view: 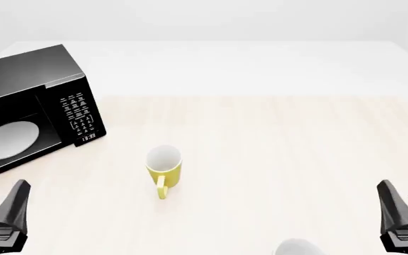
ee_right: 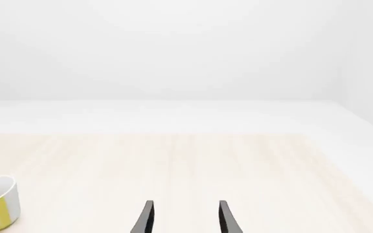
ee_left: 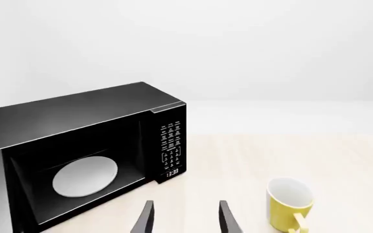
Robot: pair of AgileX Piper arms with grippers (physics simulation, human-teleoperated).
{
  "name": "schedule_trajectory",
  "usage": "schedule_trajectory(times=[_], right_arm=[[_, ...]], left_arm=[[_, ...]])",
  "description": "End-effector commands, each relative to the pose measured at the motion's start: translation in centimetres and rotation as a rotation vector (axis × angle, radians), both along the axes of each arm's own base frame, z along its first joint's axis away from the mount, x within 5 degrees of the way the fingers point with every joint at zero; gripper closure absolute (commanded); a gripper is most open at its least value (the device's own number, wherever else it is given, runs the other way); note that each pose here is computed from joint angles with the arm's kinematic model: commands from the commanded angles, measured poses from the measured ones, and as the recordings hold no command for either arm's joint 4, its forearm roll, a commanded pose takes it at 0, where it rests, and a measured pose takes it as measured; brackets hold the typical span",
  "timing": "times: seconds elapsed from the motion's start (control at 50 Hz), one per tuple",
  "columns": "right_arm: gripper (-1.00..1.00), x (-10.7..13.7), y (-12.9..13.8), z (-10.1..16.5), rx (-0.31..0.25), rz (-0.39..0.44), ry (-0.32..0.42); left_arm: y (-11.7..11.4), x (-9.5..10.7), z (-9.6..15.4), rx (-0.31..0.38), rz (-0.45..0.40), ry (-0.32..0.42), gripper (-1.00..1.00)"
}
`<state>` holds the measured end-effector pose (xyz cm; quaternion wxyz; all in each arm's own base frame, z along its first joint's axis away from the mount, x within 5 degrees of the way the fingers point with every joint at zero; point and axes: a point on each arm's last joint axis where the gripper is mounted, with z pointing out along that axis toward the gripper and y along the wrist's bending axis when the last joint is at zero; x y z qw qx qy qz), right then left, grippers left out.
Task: Put the yellow and white mug in the microwave and close it.
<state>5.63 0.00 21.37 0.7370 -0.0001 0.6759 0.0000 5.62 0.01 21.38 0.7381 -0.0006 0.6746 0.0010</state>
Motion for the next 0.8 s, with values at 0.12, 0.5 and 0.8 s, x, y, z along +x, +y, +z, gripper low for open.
schedule_trajectory(times=[0.12, 0.5, 0.8], right_arm=[[-1.00, 0.0, 0.0, 0.1, 0.000, 0.000, 0.001], [-1.00, 0.0, 0.0, 0.1, -0.001, 0.000, 0.002], [-1.00, 0.0, 0.0, 0.1, -0.001, 0.000, 0.002]], left_arm=[[0.0, 0.0, 0.1, 0.002, 0.006, 0.000, -1.00], [-0.8, -2.2, 6.6, 0.069, -0.231, -0.025, -1.00], [-0.9, -3.0, 7.7, 0.066, -0.333, 0.025, -1.00]])
